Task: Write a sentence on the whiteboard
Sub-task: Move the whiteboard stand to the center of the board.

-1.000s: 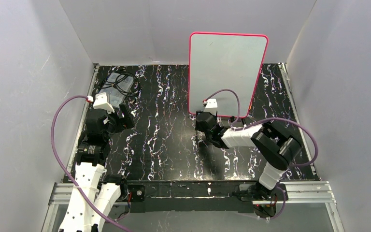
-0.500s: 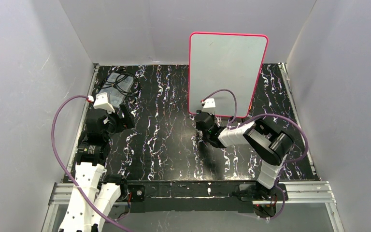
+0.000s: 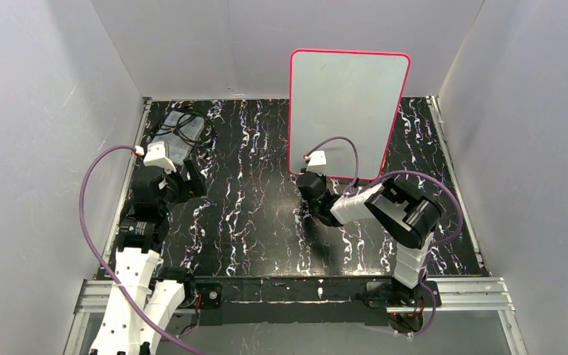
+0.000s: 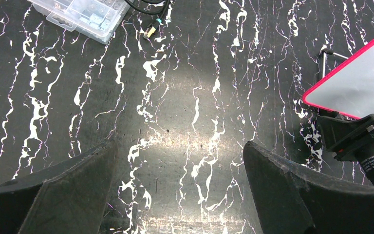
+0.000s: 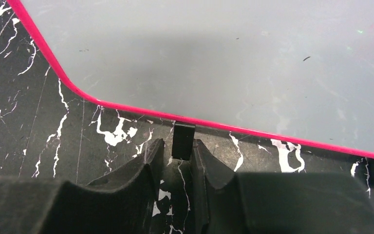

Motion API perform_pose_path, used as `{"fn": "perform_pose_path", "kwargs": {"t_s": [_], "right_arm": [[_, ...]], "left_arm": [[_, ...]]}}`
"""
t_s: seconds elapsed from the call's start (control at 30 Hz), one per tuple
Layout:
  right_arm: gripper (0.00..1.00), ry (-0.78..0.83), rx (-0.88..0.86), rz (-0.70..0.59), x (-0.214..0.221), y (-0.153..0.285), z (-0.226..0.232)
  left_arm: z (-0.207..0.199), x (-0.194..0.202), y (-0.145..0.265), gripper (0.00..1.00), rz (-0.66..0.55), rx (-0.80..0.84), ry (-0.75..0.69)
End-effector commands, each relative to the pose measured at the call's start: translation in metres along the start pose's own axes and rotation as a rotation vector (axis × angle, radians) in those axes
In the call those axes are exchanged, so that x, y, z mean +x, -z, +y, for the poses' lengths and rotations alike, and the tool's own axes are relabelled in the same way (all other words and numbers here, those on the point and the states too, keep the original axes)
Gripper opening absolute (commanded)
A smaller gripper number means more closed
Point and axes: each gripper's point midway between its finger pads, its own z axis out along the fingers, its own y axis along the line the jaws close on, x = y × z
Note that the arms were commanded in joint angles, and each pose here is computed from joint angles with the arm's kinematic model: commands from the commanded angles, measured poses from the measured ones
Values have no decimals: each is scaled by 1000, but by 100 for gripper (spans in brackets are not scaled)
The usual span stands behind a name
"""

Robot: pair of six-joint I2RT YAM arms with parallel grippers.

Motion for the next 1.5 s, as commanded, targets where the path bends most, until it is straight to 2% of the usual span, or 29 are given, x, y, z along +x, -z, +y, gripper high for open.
{"fn": "perform_pose_path", "kwargs": {"t_s": [0.0, 0.27, 0.67, 1.47], "right_arm": [[33, -36, -8, -80, -25, -6, 10], [17, -21, -51, -69, -23, -4, 16], [4, -48, -99, -32, -15, 19, 10], [1, 7, -343, 119, 35, 88, 45]], "left_arm": [[-1, -2, -1, 99, -9, 9, -2], [-1, -2, 0, 99, -12, 11, -2], [1, -4, 2, 99, -22, 0, -9], [2, -3, 0, 99, -14, -3, -12]]}}
